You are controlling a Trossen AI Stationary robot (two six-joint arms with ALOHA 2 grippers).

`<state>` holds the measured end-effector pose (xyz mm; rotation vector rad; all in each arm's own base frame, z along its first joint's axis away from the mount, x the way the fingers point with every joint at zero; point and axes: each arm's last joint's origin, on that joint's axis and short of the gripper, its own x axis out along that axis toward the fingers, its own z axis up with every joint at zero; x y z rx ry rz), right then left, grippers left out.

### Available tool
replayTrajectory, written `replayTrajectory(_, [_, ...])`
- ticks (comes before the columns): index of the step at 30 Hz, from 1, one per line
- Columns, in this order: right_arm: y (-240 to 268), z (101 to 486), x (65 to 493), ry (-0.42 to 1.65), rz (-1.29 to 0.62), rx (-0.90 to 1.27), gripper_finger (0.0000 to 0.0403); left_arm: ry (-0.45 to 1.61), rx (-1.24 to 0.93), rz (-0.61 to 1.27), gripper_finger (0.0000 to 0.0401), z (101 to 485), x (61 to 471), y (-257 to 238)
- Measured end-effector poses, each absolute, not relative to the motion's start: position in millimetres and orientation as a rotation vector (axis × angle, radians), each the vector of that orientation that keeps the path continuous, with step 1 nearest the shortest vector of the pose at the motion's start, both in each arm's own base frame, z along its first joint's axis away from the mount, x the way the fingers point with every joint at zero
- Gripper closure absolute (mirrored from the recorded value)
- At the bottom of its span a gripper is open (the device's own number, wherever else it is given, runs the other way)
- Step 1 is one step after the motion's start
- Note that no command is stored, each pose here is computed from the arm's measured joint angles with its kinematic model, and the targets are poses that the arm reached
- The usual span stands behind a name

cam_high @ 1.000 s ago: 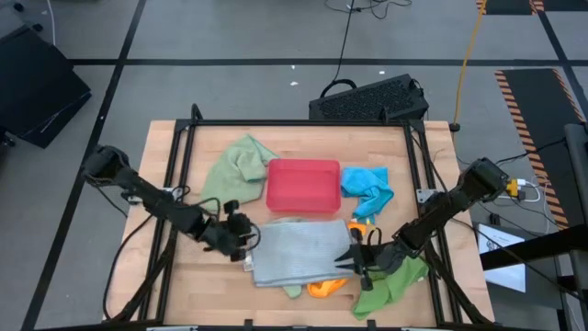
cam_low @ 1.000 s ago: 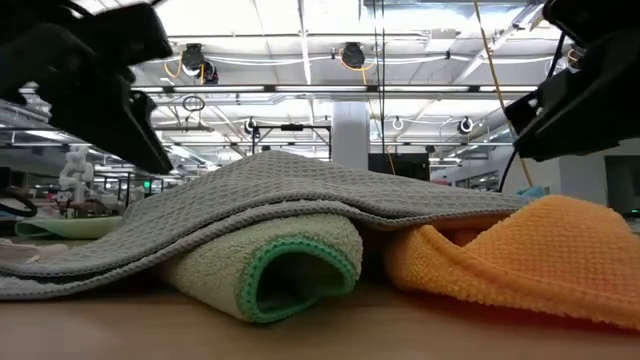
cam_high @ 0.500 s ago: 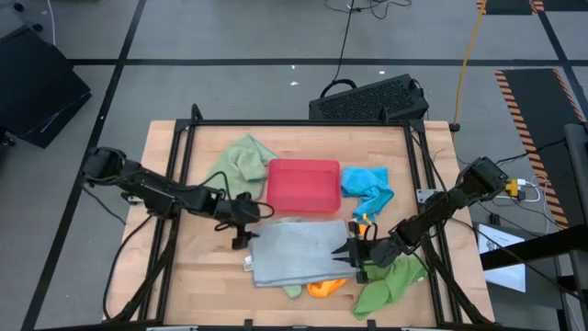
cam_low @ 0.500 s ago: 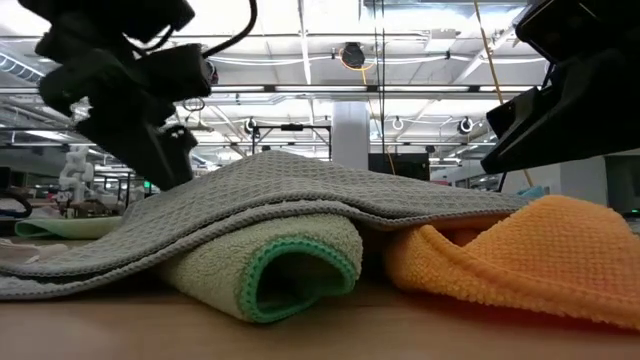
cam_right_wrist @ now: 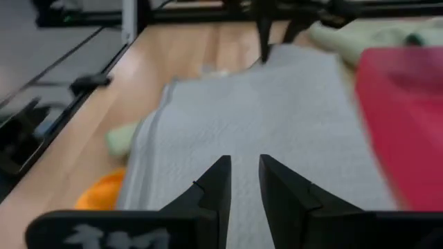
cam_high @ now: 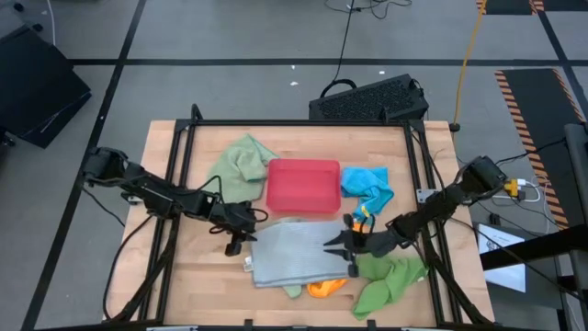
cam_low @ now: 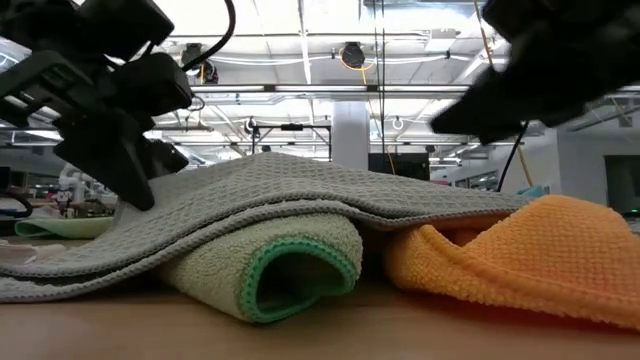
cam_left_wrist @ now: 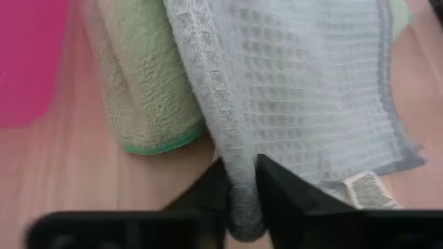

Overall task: Fold microfiber towels
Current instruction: Fold the gray microfiber cloth

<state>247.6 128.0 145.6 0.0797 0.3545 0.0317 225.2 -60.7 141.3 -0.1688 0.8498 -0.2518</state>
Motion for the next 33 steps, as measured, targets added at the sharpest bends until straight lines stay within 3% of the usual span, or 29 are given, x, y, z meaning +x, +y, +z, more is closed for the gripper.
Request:
replayTrajectory(3, [122, 164, 272, 0.324, -0.024, 0.102, 0.0337, 0.809, -0.169, -0.257, 0.0390, 152, 227, -65])
replayTrajectory(9, [118, 195, 323, 0.312, -0.079, 0.040, 0.0328, 0.765, -0.142, -0.264, 0.0391, 181, 226, -75])
replayTrajectory(13, [127, 199, 354, 0.299, -0.059, 0.021, 0.0301, 0.731, -0.123, -0.311, 0.0395, 199, 226, -86])
replayTrajectory(21, [166, 173, 386, 0.402, 0.000, -0.064, 0.0227, 0.712, -0.130, -0.314, 0.0388, 207, 224, -98])
replayTrajectory(33, [240, 138, 421, 0.441, 0.065, -0.121, 0.0220, 0.669, -0.148, -0.257, 0.0380, 209, 223, -108])
